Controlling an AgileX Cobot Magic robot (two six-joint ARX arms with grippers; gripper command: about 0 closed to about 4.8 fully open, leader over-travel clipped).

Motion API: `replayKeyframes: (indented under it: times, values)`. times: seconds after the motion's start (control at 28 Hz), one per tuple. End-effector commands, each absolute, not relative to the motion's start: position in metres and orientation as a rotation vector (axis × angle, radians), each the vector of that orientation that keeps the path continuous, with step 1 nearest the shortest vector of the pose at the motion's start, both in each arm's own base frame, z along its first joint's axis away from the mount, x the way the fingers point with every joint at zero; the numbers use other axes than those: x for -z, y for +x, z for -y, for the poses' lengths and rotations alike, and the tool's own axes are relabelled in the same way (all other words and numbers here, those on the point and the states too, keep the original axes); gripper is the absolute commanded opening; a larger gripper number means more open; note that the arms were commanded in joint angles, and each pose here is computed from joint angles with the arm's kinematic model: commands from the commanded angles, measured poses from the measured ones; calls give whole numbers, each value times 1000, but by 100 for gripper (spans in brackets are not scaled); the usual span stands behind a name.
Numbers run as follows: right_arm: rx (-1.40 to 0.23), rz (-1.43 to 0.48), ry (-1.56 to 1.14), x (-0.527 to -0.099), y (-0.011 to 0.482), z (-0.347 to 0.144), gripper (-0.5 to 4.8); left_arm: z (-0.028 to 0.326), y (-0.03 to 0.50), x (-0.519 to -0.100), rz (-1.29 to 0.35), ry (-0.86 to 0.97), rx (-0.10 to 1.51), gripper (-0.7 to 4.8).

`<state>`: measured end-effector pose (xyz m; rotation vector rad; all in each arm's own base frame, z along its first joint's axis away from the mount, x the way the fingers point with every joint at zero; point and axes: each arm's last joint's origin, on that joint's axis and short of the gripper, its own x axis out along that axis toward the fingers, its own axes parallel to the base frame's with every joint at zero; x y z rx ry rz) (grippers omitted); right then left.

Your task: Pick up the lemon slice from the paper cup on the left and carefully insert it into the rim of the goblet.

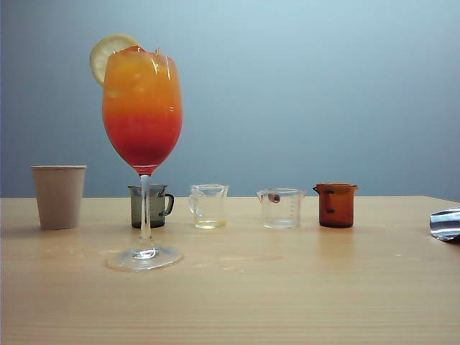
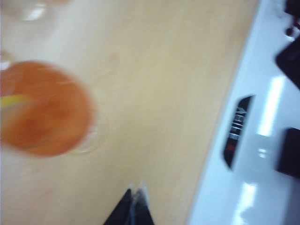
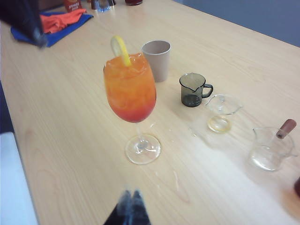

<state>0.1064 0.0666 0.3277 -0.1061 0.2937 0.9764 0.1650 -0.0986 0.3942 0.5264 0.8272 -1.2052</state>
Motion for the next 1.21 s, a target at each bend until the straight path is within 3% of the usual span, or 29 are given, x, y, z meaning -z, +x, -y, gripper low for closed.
replayKeyframes:
  times: [0.04,0.36,0.71,0.89,1.21]
  values:
    - [-987,-243,-142,-331,103,-65,-5,107,151,-387,-810,524,1121,-5]
    - [-936,-225,-151,-333,101,-63,-5,103,133,-378,-686,394,983,-5]
    - [-652,-190,-193,-337,98,-53,-5,85,112,-363,-404,337,654,-6]
    - [-547,-170,-202,-340,98,-49,-5,82,109,-338,-324,310,649,-5]
    - [-540,-168,-198,-340,98,-49,-1,70,93,-298,-82,229,632,-6]
